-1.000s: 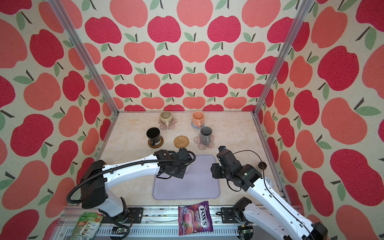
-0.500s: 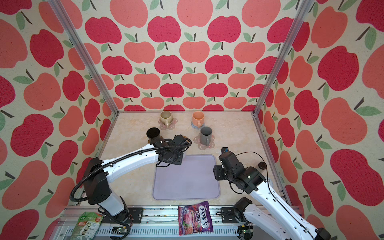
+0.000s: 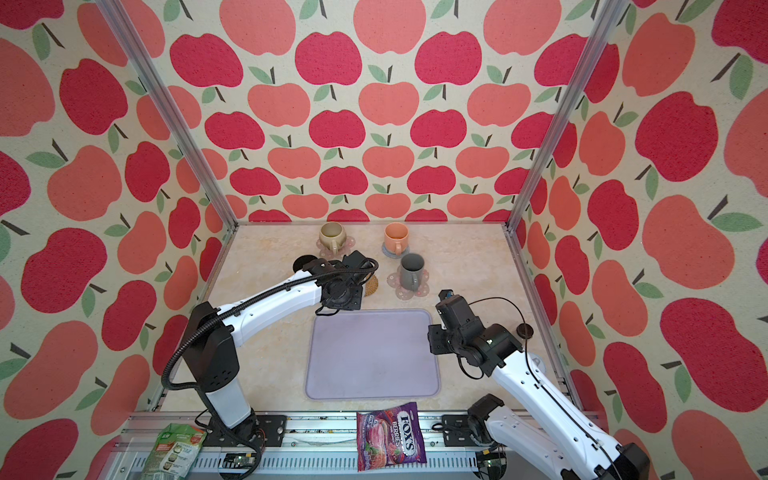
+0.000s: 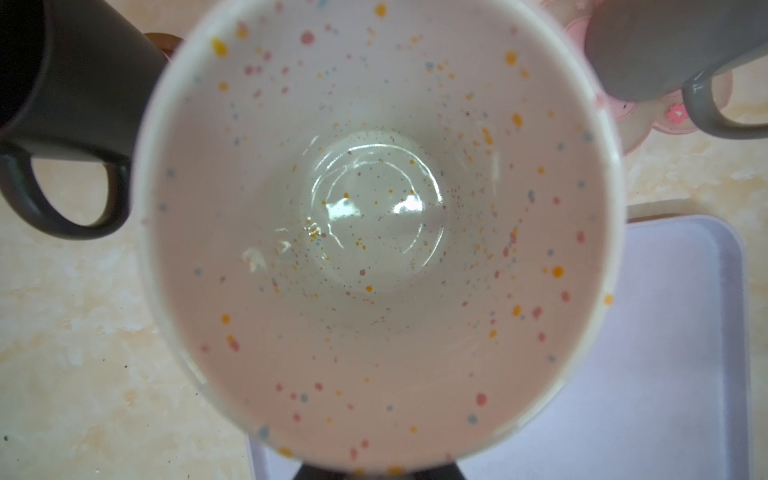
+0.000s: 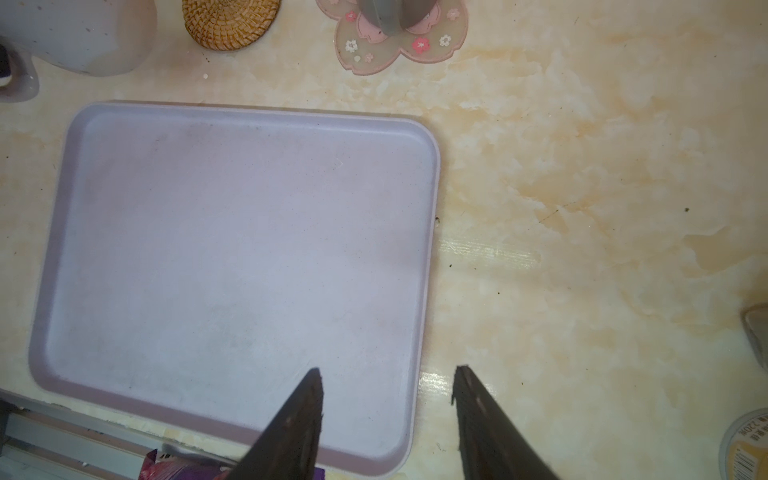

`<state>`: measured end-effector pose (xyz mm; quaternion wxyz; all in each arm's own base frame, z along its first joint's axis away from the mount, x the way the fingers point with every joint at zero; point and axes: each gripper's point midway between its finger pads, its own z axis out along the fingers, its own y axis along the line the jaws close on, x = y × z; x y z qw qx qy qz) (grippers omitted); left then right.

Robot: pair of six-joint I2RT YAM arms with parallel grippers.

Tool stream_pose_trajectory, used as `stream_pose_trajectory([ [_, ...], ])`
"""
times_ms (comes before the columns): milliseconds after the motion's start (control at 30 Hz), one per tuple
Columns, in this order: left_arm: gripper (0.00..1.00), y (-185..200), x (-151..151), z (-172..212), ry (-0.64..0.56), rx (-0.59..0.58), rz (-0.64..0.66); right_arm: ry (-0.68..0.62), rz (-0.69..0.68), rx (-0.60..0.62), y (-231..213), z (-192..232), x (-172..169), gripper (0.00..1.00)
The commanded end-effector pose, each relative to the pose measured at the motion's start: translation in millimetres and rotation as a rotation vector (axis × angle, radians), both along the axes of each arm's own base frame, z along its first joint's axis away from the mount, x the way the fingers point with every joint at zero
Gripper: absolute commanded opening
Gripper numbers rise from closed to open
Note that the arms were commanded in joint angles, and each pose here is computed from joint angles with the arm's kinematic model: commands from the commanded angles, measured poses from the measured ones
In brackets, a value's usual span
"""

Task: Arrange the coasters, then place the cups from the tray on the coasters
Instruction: 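Carry white mug with left gripper toward the rattan coaster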

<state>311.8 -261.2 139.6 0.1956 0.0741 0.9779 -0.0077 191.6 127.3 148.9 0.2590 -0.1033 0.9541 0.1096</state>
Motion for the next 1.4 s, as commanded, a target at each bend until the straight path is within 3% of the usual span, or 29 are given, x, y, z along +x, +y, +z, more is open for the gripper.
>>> stream_pose_trajectory([
  [0, 0.00, -2, 26, 26, -0.105, -0.007, 0.020, -0.039, 0.032, 0.018, 5, 12, 10, 0.54],
  [333, 0.00, 16, 47, 10, -0.110, -0.008, 0.094, -0.034, 0.006, 0.033, 2, 0, 22, 0.54],
  [733, 0.00, -12, 81, -9, -0.103, -0.019, 0.044, -0.014, -0.011, 0.019, -3, -7, 28, 0.54],
  [1367, 0.00, -30, 92, -17, -0.092, -0.061, 0.039, 0.016, -0.013, 0.024, -2, -17, 26, 0.53],
])
